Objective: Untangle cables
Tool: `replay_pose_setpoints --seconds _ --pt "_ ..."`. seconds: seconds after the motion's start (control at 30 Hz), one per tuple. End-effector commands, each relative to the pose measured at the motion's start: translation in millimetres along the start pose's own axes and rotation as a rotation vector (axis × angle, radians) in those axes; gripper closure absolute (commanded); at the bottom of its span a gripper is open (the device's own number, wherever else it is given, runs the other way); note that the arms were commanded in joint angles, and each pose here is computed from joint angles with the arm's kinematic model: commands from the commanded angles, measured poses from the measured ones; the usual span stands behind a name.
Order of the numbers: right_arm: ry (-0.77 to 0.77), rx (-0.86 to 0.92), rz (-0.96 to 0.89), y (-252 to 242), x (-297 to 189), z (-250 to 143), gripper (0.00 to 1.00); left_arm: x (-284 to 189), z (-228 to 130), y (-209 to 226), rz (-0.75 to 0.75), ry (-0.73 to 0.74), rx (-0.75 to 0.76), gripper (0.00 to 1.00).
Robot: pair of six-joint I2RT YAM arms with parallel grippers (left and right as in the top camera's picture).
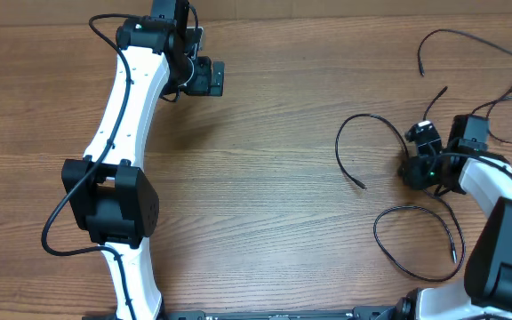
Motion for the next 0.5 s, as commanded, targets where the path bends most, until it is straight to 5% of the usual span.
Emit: replay_pose_setpoints --seconds 0.0,0.1,0.2,0.47 --pt "0.031 0.002 0.03 2.9 12.3 -4.6 0.67 -3.2 0.3 -5.6 0.002 -0.007 -0.001 0.0" --pt "0.032 0.014 0.03 2.3 14.7 -4.6 0.73 -3.2 0.3 -5.6 0.002 -0.007 -0.001 0.0" --pt "0.019 0.026 0.025 1.5 15.2 -2.7 0.96 -3.2 0.3 -5.6 0.002 -0.007 -0.001 0.0" --pt "-0.055 0.235 -0.122 -18.0 7.2 13.6 0.96 -3.2 0.3 -5.6 0.002 -0.007 -0.001 0.0"
Point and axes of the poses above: each gripper's point midway between its finger pads, its own x axis out along the fingers, its own y axis along the line the jaws close on, z = x × y, the point moved 10 cm from there along -x, back along the fingers, and after that the axes turned 13 degrees about x, right-handed, at the moved point
